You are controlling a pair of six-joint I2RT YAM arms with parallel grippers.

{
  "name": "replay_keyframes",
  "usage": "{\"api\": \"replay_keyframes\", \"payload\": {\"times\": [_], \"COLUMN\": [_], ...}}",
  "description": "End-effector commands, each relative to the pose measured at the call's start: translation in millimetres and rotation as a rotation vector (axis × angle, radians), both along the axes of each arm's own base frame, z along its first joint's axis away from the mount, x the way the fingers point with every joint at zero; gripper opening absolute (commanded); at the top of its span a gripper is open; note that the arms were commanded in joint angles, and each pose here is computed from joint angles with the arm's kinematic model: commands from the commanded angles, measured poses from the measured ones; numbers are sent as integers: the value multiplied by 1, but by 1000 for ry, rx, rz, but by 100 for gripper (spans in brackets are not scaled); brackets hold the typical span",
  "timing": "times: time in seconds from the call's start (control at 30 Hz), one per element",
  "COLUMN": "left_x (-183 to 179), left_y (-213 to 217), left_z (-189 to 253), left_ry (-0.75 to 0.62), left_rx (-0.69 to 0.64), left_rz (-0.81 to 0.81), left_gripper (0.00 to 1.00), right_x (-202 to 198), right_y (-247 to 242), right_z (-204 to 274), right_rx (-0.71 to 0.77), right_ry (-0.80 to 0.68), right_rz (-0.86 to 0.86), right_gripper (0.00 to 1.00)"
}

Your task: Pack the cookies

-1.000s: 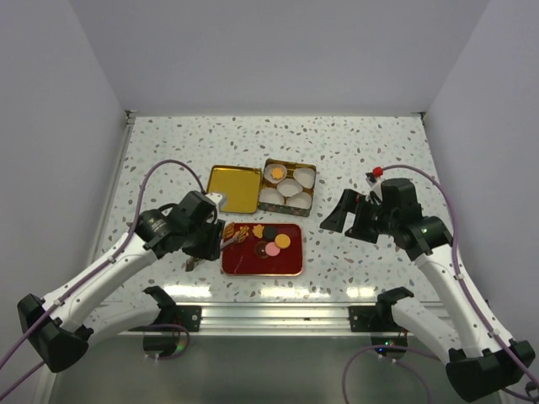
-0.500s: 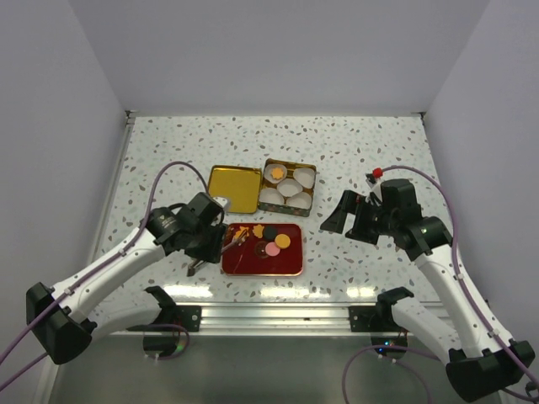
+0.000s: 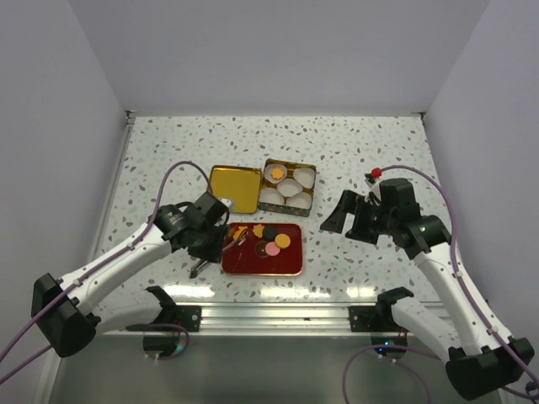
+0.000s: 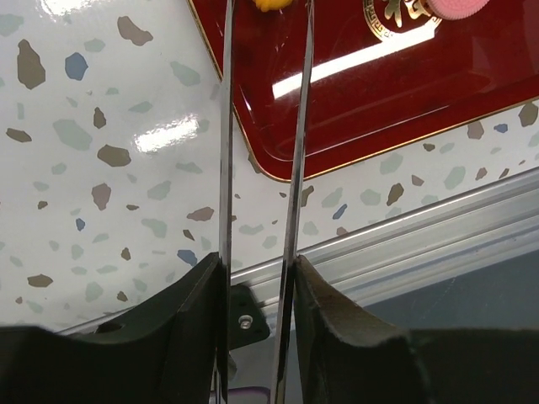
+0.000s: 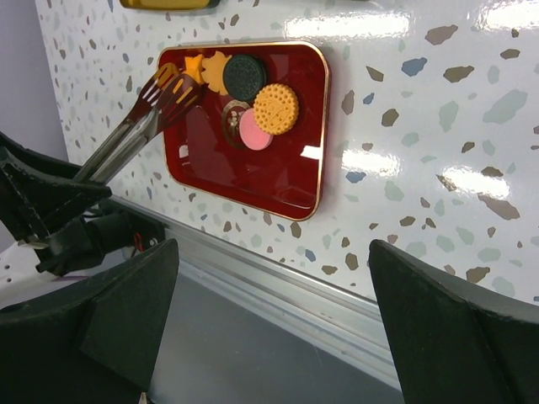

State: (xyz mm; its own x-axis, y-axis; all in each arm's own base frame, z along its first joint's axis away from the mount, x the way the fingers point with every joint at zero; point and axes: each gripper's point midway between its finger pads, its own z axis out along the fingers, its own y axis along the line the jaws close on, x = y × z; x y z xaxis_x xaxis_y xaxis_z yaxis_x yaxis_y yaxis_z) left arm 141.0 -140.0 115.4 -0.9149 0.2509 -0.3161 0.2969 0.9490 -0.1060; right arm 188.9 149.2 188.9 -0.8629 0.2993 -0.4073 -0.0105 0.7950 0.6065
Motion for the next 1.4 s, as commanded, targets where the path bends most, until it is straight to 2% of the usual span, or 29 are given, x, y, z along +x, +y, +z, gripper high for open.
{"api": "replay_keyframes", "payload": {"times": [0.0,0.07,0.17,0.4,0.5,0.77,0.9,1.17,1.37], "left_x": [15,24,33,63,81,142,166,193,214], "left_y": [-12,-21,-28,-47,-63,-136,-165,-193,-204], "left_z": [13,32,61,146,156,160,137,110,86], "left_ry": [-53,-87,-129,-307,-350,-388,-352,-338,-318], "left_rx": [-35,-72,-98,-201,-230,-343,-345,-355,-304], "left_rz": [6,-1,-11,-34,-49,-116,-137,-148,-141], "left_gripper": [28,14,0,0,0,0,0,0,0], "right_x": [0,-2,-4,-11,-12,-5,-4,-3,1], "right_y": [-4,-5,-7,-11,-9,-6,-9,-24,-28], "right_z": [3,4,6,4,-1,-1,2,8,12], "right_rx": [-24,-30,-42,-39,-28,-25,-46,-141,-175], "right_ry": [-16,-19,-22,-22,-6,6,-3,-29,-35], "right_rz": [3,6,5,-9,-12,-10,-17,-24,-17], "right_gripper": [99,99,99,99,99,99,99,99,99]}}
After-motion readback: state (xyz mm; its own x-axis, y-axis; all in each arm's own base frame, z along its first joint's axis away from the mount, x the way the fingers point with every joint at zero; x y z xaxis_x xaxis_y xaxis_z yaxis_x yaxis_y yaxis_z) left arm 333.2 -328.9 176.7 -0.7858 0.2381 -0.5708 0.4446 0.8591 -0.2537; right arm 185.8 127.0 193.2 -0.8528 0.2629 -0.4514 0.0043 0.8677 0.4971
